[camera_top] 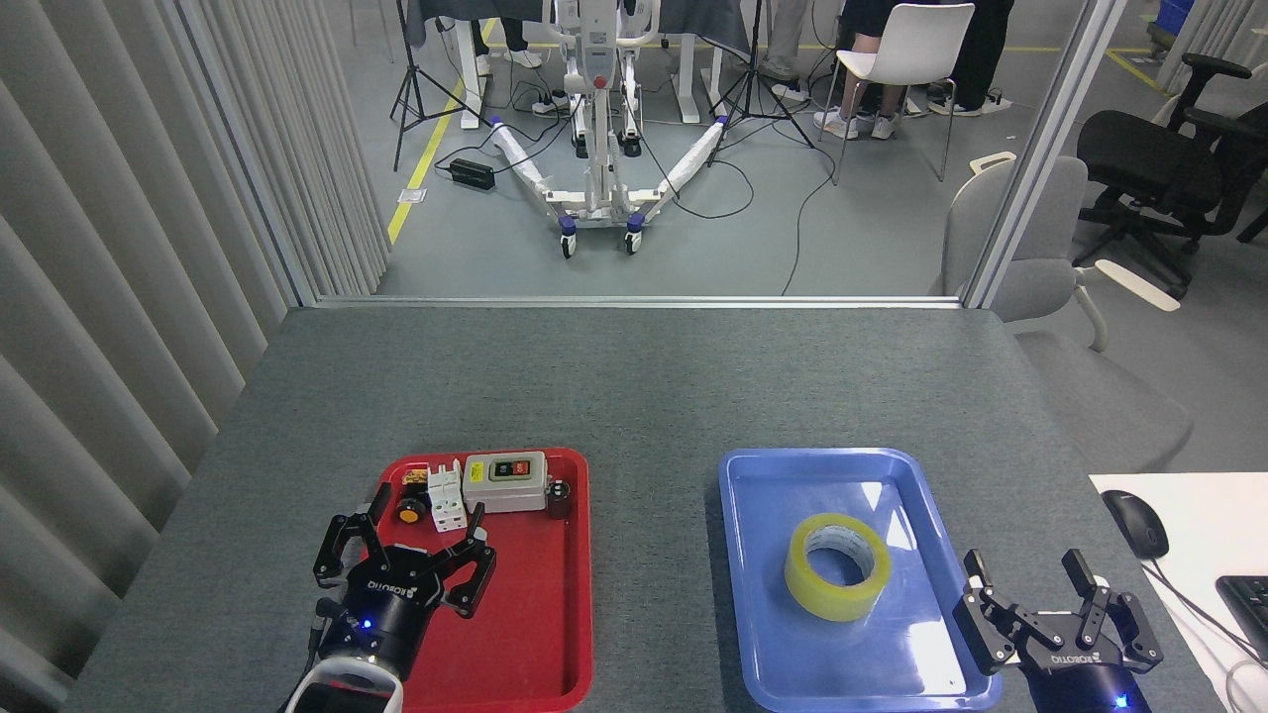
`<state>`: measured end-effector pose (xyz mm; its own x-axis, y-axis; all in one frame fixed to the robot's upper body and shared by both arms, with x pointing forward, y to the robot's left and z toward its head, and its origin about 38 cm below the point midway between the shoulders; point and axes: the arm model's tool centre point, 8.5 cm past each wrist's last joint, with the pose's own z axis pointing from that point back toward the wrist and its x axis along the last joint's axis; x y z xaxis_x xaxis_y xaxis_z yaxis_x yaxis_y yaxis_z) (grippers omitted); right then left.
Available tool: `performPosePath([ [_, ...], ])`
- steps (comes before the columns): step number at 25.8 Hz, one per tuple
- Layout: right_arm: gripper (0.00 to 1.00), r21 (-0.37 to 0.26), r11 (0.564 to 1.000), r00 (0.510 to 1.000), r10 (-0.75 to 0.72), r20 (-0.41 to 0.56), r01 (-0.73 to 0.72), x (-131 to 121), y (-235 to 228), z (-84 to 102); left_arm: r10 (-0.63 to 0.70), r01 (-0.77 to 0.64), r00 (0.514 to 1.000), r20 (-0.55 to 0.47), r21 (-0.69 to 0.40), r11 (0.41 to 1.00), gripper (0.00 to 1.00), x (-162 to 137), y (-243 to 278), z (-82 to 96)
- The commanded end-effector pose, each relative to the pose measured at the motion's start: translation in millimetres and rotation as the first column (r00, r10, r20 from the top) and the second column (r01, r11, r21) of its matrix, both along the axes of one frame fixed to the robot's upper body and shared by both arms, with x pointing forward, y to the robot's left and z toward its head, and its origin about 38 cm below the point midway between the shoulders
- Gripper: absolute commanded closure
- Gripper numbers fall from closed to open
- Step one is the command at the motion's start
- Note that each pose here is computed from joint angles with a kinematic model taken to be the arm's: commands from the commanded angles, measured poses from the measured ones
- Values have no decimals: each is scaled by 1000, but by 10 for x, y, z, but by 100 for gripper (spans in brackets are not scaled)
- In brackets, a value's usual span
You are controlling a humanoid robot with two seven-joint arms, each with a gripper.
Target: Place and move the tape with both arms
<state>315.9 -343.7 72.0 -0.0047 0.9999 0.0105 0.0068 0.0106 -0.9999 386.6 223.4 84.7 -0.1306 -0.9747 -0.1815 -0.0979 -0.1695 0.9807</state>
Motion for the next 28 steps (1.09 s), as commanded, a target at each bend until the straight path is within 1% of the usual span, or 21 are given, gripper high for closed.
performPosePath([
  [1,0,2,1000,1000,-2,3,2,6,-5,2,13,-13,1000,-14,-26,1000,0,-25,73,-53],
  [7,0,-6,1000,1000,-1,-3,1,2,-28,-7,28,-30,998,-48,-34,999,0,-186,137,-212],
  [11,0,-4,1000,1000,-1,-4,1,1,-25,-15,57,-58,998,-31,-37,998,0,-210,244,-150],
  [16,0,3,1000,1000,-4,-4,4,-1,-11,-23,70,-72,996,-53,-36,997,0,-284,291,-233],
  [28,0,6,1000,1000,0,-1,0,5,2,-16,78,-79,996,-52,-33,996,0,-299,328,-230],
])
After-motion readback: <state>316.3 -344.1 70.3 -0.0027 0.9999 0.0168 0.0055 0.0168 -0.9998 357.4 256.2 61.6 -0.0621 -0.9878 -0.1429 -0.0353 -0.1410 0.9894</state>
